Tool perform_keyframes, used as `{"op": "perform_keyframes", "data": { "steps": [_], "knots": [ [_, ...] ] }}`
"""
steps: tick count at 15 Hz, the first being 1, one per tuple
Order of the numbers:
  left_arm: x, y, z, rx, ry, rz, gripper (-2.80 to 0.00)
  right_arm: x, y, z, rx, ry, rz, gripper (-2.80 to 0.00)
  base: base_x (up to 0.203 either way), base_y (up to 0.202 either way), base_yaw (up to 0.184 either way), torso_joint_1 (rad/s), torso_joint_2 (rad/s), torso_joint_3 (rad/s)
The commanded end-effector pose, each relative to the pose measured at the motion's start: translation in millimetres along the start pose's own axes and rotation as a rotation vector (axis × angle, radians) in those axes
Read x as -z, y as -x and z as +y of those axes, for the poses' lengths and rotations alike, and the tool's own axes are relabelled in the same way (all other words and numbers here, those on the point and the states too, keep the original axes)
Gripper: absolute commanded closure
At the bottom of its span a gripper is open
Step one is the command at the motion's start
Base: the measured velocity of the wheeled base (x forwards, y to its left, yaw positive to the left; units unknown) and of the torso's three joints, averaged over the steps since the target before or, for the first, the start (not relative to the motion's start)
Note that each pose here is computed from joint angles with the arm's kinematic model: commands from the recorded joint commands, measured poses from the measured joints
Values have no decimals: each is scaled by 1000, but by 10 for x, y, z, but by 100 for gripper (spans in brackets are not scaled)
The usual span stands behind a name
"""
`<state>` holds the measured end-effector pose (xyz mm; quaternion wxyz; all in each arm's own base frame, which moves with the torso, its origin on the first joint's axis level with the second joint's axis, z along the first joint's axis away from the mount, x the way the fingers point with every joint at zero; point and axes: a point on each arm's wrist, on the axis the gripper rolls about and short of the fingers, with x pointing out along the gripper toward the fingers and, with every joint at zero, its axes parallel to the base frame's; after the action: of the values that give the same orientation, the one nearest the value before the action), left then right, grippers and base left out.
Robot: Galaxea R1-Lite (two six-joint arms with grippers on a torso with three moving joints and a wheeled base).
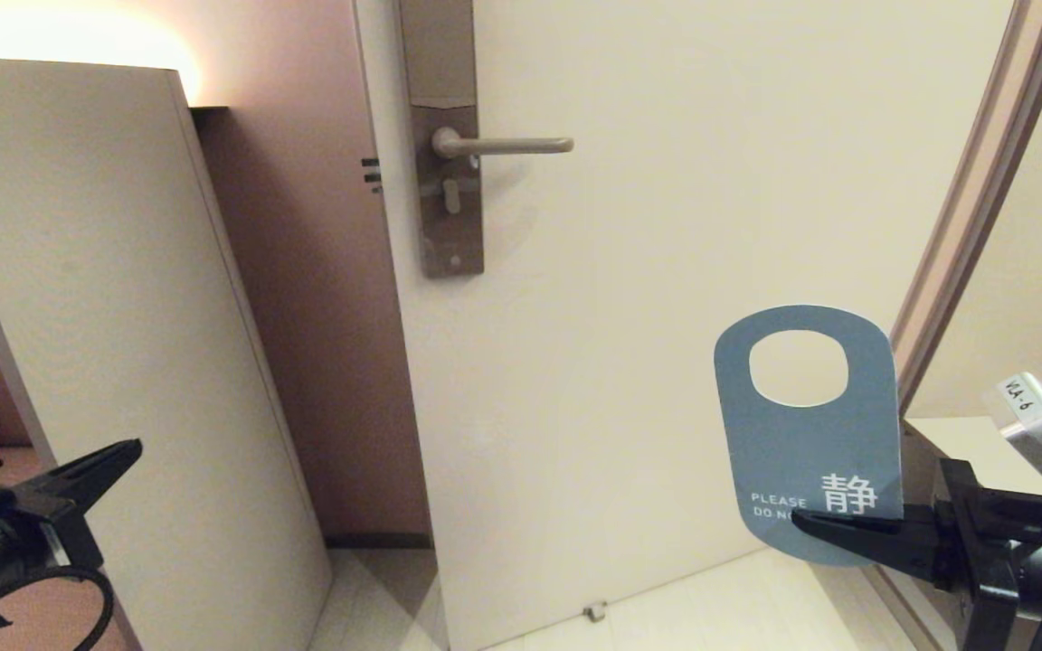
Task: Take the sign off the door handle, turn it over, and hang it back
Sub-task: Hang the sign back with the other side facing out
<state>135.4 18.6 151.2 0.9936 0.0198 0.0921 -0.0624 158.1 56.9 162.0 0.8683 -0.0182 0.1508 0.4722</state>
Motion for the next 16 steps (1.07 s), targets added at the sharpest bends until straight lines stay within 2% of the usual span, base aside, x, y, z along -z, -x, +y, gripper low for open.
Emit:
{"op": "perform_keyframes", "data": {
  "steps": [1,4,11,16],
  "knots": [
    [80,118,43,-94,-8,0,0,3,0,2,-3,2,-1,0,0,0,0,0,0,0],
    [110,275,-14,-105,-21,-47,0,-10,4,3,3,9,-6,0,0,0,0,0,0,0],
    [252,485,-120,-90,-26,-75,0,-10,13,4,20,10,-6,0,0,0,0,0,0,0],
    [367,783,-241,-95,-33,-90,0,-5,64,-12,70,8,-11,0,0,0,0,0,0,0]
  ]
}}
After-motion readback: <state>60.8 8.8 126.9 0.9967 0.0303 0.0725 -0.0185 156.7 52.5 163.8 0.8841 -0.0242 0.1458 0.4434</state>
